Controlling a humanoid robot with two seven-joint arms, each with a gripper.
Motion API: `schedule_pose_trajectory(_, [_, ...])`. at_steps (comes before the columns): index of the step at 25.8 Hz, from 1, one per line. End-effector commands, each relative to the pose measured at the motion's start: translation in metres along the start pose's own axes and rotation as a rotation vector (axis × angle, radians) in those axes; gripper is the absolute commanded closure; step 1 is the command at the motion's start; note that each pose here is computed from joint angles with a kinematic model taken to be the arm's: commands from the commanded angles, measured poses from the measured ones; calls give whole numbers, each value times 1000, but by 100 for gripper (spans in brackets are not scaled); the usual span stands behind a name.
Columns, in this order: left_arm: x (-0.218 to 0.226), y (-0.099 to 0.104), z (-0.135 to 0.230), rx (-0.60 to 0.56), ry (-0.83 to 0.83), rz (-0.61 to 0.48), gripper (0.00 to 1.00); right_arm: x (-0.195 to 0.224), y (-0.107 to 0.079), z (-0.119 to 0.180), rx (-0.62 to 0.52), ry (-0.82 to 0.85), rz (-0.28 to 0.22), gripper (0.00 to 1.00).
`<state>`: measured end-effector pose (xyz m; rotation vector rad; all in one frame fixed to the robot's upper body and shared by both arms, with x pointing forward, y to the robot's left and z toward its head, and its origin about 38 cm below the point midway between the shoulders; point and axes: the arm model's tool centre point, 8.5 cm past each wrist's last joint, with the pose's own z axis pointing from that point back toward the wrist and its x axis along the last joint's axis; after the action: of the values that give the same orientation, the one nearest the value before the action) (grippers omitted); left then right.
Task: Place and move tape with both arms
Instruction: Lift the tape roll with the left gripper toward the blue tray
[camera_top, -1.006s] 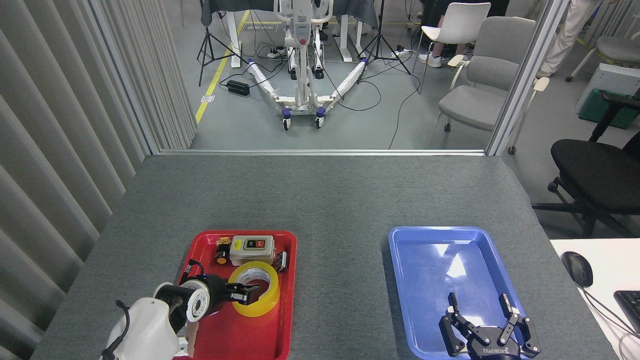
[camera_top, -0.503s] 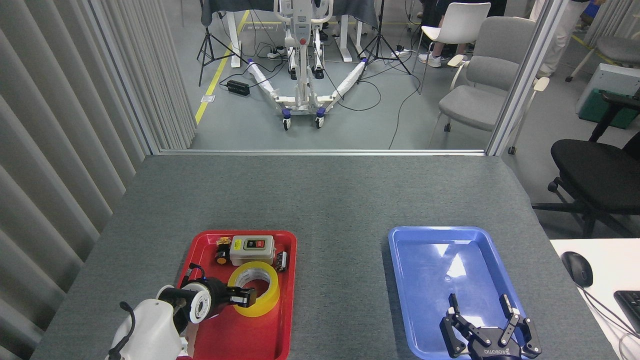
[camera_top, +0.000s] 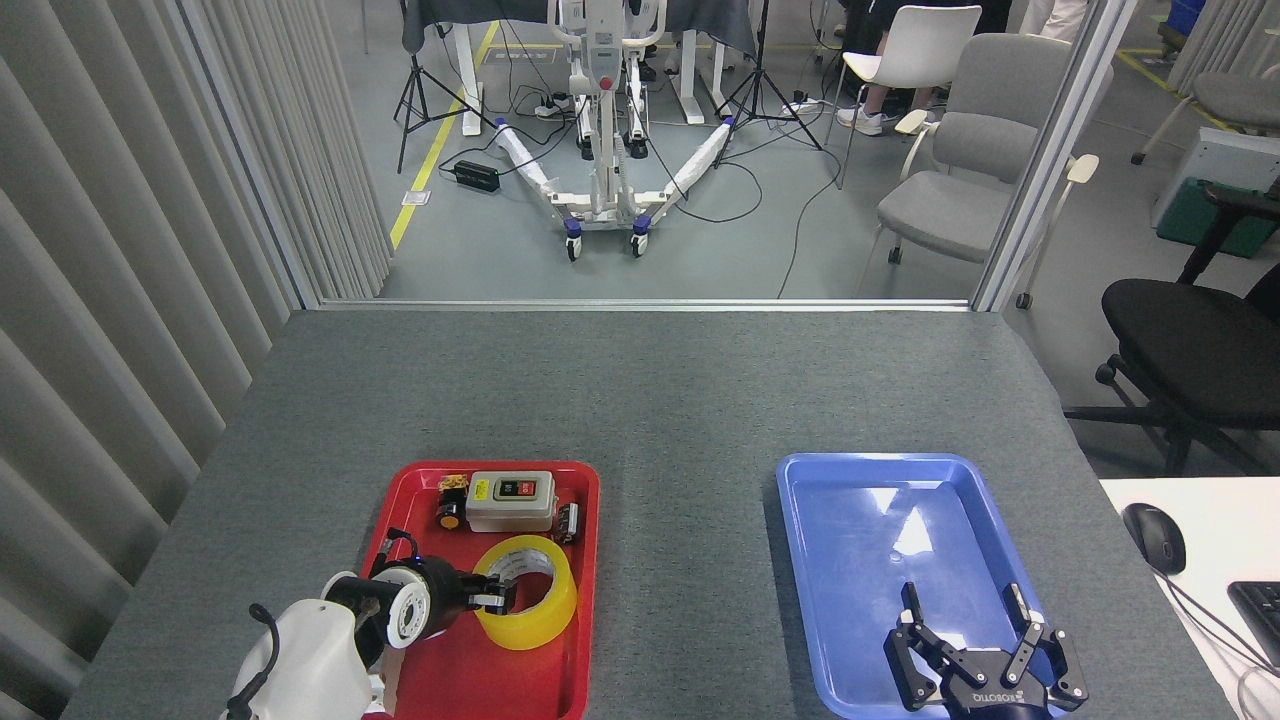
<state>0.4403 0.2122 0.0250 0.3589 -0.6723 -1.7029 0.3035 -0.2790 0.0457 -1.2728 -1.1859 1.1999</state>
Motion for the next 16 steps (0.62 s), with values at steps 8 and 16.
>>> schedule_pose_trajectory(8, [-23, 24, 24, 150, -16, -63, 100, -1, 0, 1, -1, -14, 3, 0])
schedule_pose_trajectory(16, [-34, 51, 78, 545, -346, -103, 100, 3, -2, -1, -7, -55, -9, 0])
